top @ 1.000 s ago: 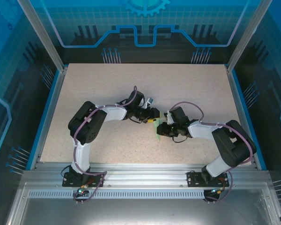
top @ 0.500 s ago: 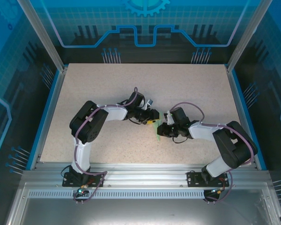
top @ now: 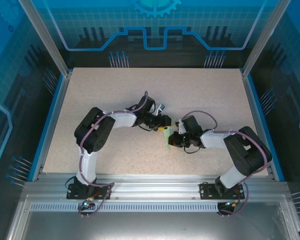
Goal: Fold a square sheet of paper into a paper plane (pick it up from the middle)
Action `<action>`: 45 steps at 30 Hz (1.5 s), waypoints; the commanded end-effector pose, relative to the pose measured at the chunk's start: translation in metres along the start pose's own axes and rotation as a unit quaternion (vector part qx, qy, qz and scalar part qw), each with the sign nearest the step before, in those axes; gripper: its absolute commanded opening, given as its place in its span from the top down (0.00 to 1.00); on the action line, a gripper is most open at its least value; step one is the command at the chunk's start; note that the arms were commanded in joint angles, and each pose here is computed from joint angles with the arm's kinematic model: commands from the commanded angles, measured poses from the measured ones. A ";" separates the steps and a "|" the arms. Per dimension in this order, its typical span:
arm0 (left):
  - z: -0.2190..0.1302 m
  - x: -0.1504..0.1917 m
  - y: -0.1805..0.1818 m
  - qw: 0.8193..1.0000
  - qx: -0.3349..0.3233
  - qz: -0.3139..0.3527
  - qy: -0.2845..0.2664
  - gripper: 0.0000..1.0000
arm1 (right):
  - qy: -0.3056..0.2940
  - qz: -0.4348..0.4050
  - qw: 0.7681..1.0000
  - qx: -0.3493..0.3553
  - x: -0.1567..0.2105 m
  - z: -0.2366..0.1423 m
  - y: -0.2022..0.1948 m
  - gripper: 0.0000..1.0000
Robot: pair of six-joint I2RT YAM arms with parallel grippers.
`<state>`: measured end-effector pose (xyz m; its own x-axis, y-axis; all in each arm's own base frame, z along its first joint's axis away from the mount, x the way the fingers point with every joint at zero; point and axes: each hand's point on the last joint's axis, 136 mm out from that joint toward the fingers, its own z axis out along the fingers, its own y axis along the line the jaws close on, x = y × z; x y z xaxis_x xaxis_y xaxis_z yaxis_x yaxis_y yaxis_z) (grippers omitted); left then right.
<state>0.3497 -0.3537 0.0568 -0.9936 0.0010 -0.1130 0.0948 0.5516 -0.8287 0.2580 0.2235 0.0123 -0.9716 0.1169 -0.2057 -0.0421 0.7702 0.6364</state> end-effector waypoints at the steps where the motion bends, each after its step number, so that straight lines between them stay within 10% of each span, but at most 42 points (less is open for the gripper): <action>1: 0.000 0.001 -0.006 1.000 0.013 0.012 0.017 0.46 | 0.013 0.024 1.000 0.014 0.010 0.003 -0.014 0.93; 35: 0.023 0.009 0.021 0.997 -0.003 0.013 0.072 0.46 | -0.027 0.016 0.999 0.006 0.007 -0.028 -0.001 0.74; 45: 0.023 0.012 0.021 0.997 -0.001 0.014 0.079 0.46 | -0.036 -0.017 0.999 -0.037 -0.003 -0.034 0.035 0.84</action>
<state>0.3469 -0.3647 0.0404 -0.9879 0.1276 -0.0880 0.1429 0.5306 -0.8355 0.2497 0.2185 0.0554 -0.9447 0.1547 -0.2890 -0.0855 0.7349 0.6728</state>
